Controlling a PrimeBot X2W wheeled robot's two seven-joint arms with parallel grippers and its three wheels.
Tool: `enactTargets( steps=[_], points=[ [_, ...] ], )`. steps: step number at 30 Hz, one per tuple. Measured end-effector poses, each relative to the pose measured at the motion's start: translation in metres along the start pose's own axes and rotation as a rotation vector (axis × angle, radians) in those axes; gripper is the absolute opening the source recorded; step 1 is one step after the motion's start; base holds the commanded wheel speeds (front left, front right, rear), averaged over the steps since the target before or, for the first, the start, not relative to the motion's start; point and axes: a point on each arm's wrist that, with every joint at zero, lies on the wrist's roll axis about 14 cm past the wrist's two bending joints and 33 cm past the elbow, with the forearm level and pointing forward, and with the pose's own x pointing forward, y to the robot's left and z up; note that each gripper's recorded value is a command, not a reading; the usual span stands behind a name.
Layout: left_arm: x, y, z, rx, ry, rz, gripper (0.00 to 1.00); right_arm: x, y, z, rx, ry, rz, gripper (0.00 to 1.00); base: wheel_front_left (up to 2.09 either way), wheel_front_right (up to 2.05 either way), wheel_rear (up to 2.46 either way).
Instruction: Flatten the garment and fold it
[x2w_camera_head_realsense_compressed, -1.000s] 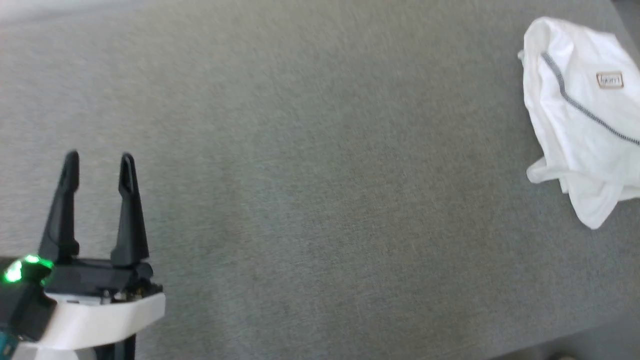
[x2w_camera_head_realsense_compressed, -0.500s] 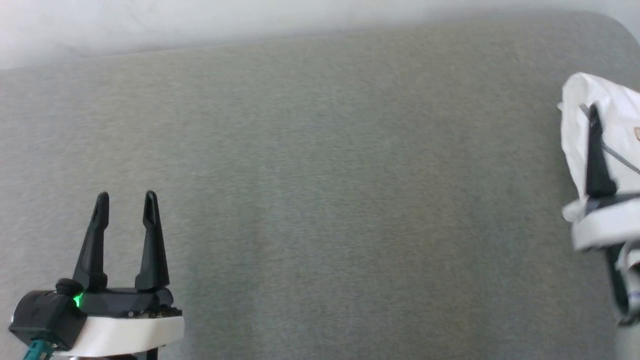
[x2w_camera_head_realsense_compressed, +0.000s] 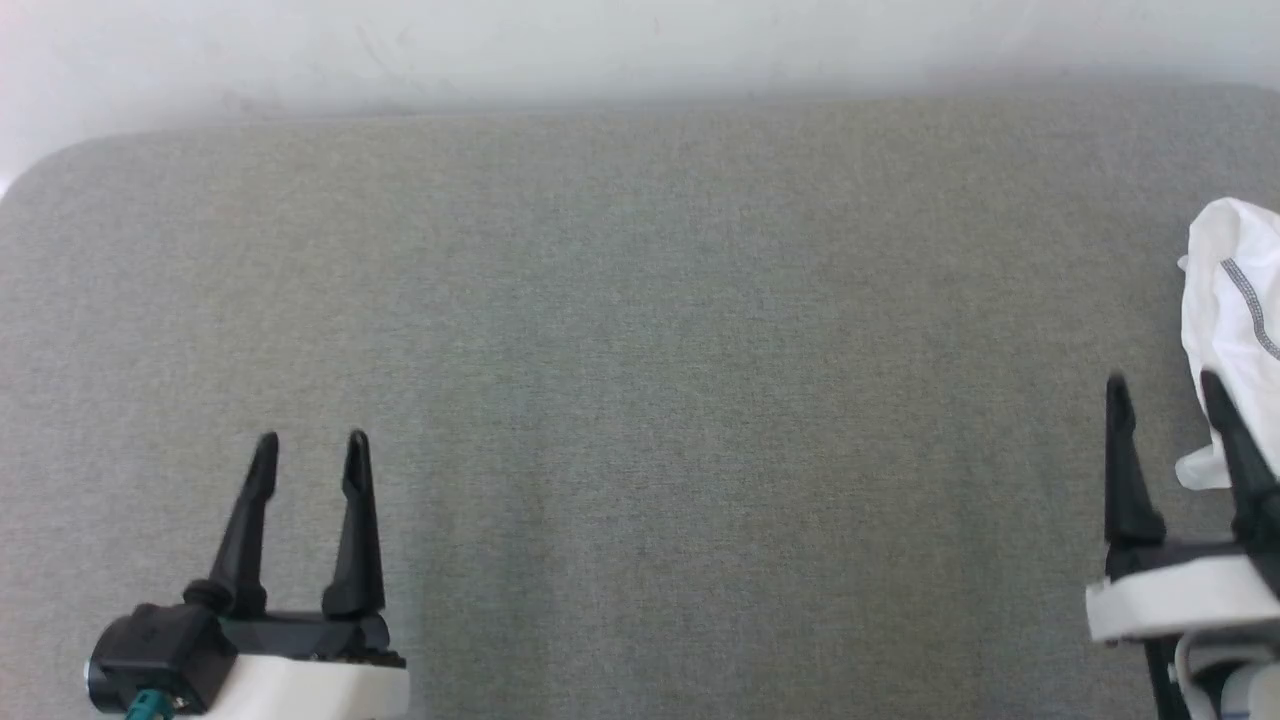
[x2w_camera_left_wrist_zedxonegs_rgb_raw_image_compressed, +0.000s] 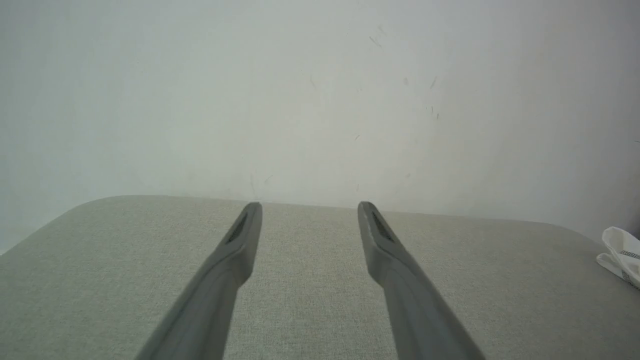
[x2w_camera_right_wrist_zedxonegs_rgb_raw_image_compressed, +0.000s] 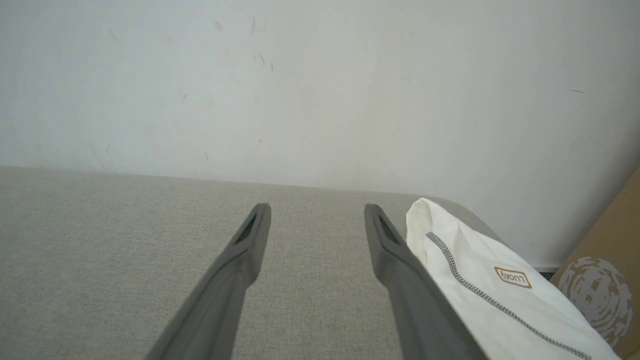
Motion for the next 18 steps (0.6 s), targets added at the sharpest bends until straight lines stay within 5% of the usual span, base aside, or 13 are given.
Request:
enactTargets(
  steps=[17,18],
  points=[
    [-0.018,0.007,-0.012,-0.013,0.05,0.033,1.0,-0.019,0.011,-0.028,0.047,0.054,0.025,1.0,0.0,0.0,0.0],
    [-0.019,0.007,-0.012,-0.014,0.052,0.035,0.0,-0.018,0.011,-0.028,0.046,0.055,0.026,0.0,0.0,0.0,0.0]
  ],
)
